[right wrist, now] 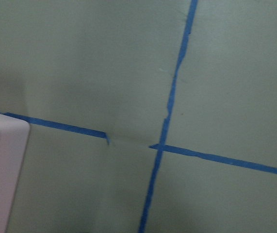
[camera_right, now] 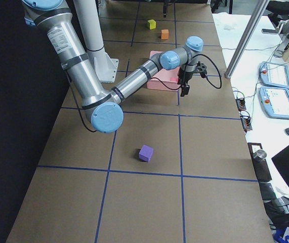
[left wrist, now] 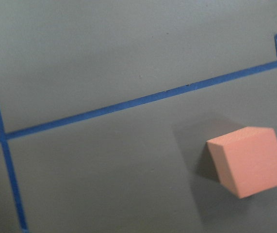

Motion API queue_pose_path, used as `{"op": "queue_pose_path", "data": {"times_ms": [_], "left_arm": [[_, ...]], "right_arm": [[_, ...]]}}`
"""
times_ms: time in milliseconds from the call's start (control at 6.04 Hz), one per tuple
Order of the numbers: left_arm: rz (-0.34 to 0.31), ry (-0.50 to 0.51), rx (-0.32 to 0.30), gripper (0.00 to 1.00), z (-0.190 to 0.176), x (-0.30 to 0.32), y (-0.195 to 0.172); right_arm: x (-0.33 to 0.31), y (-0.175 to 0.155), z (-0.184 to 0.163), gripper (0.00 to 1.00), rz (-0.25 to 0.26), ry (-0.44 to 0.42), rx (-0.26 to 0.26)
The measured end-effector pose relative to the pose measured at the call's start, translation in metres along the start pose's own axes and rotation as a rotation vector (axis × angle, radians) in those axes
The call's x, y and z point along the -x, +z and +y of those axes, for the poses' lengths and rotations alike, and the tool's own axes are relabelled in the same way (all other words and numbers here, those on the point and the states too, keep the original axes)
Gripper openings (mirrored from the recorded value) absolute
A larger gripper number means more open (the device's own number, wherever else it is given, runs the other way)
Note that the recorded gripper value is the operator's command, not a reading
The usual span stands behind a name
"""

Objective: Place blocks into pink bin with both arms
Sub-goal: 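Open the right gripper and withdraw it while the left gripper reaches toward the orange cube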

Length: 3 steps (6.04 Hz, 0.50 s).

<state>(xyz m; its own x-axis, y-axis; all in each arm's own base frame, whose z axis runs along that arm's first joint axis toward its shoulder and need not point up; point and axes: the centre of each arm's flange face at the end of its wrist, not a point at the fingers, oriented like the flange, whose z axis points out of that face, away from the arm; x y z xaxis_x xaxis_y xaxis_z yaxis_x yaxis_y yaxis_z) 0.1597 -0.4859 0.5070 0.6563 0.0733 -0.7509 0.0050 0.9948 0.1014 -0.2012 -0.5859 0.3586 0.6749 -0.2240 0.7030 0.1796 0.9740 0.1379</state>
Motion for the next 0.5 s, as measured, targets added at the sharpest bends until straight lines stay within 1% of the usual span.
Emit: {"op": "queue_pose_path", "data": {"times_ms": [166,497], "left_arm": [[0.006,-0.053,-0.005,1.0,0.006,-0.018,0.015],[-0.03,-0.127,-0.031,1.0,0.016,-0.049,0.047]], "right_arm": [[-0.053,-0.005,0.019,1.0,0.006,-0.071,0.002],[-0.144,-0.01,0.068,1.0,0.013,-0.165,0.009]]}}
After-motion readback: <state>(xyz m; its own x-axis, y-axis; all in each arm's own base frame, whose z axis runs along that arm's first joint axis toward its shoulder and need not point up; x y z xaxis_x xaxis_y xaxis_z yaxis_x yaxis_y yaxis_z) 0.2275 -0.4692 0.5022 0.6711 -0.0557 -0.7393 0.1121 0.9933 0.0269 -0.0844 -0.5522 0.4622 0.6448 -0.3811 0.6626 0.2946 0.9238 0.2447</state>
